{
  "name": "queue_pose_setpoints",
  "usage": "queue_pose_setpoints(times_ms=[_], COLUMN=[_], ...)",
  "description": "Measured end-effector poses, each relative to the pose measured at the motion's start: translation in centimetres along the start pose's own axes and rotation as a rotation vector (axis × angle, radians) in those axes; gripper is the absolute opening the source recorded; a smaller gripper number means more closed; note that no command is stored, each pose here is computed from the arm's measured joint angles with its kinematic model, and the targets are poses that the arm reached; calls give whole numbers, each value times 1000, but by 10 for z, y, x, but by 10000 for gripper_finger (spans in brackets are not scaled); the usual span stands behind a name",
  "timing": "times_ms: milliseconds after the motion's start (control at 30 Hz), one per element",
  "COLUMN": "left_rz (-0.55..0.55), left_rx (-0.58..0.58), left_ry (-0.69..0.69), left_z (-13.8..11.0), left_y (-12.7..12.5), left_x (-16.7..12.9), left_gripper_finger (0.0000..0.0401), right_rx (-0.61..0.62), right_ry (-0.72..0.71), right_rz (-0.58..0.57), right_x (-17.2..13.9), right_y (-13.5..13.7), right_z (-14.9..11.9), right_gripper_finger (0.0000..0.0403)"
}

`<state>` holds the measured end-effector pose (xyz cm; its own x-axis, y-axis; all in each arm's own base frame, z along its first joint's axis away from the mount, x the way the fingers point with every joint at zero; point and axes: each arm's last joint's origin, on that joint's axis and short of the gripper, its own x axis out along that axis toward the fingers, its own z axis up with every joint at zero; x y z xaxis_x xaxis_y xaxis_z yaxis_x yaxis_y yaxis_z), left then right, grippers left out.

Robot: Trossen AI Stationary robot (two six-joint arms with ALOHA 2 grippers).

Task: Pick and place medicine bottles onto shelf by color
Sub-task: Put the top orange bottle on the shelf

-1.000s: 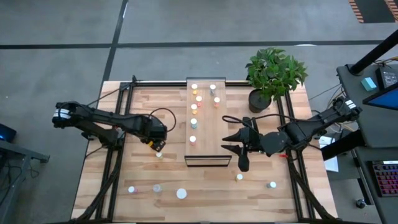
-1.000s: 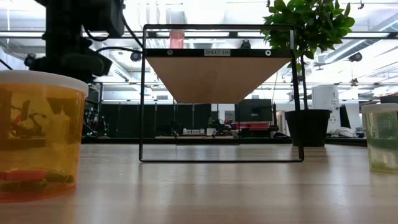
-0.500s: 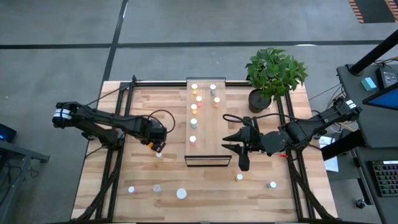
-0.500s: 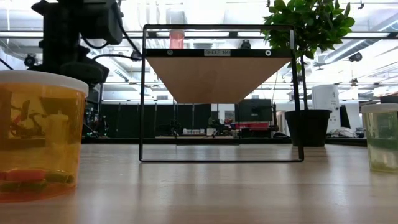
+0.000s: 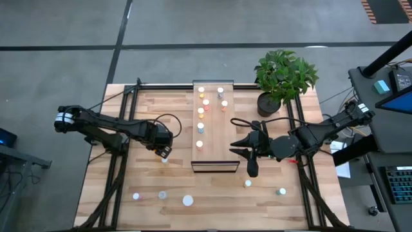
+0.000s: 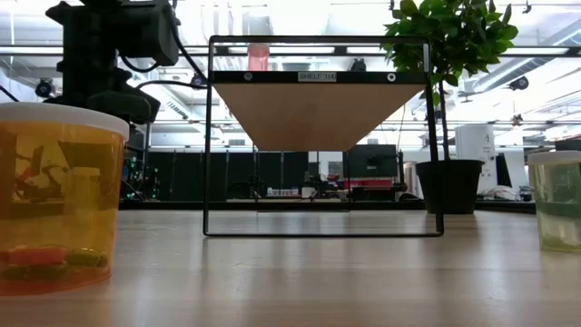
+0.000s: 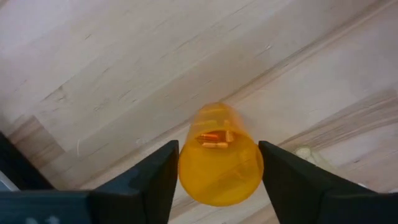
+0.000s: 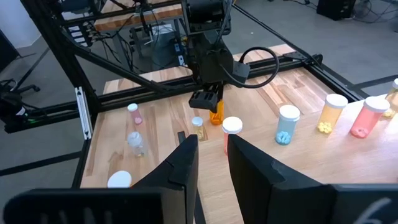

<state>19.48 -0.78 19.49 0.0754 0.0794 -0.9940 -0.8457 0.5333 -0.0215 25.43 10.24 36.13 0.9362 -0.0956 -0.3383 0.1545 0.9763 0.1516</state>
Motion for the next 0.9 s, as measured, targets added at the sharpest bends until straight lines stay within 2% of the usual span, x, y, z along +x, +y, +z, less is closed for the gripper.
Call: queue_pose_setpoints(times_ms=[200, 467, 667, 900], left_rz=[-1, -18, -44, -106], left_rx=[-1, 3, 95, 188], left_ry=[0, 6, 24, 11], left_z=[0, 2, 8, 18], left_y=[0, -3, -10, -18], left_x=[0, -10, -46, -107], left_gripper_finger=[174, 162, 161, 161], right_rx=[0, -1, -1, -2], right_ry=[0, 0, -6, -6], right_rz=[0, -2, -23, -24], right_x=[0, 0, 0, 0], right_y=[0, 0, -1, -1], right_z=[0, 0, 0, 0], right_gripper_finger=[69, 68, 68, 68])
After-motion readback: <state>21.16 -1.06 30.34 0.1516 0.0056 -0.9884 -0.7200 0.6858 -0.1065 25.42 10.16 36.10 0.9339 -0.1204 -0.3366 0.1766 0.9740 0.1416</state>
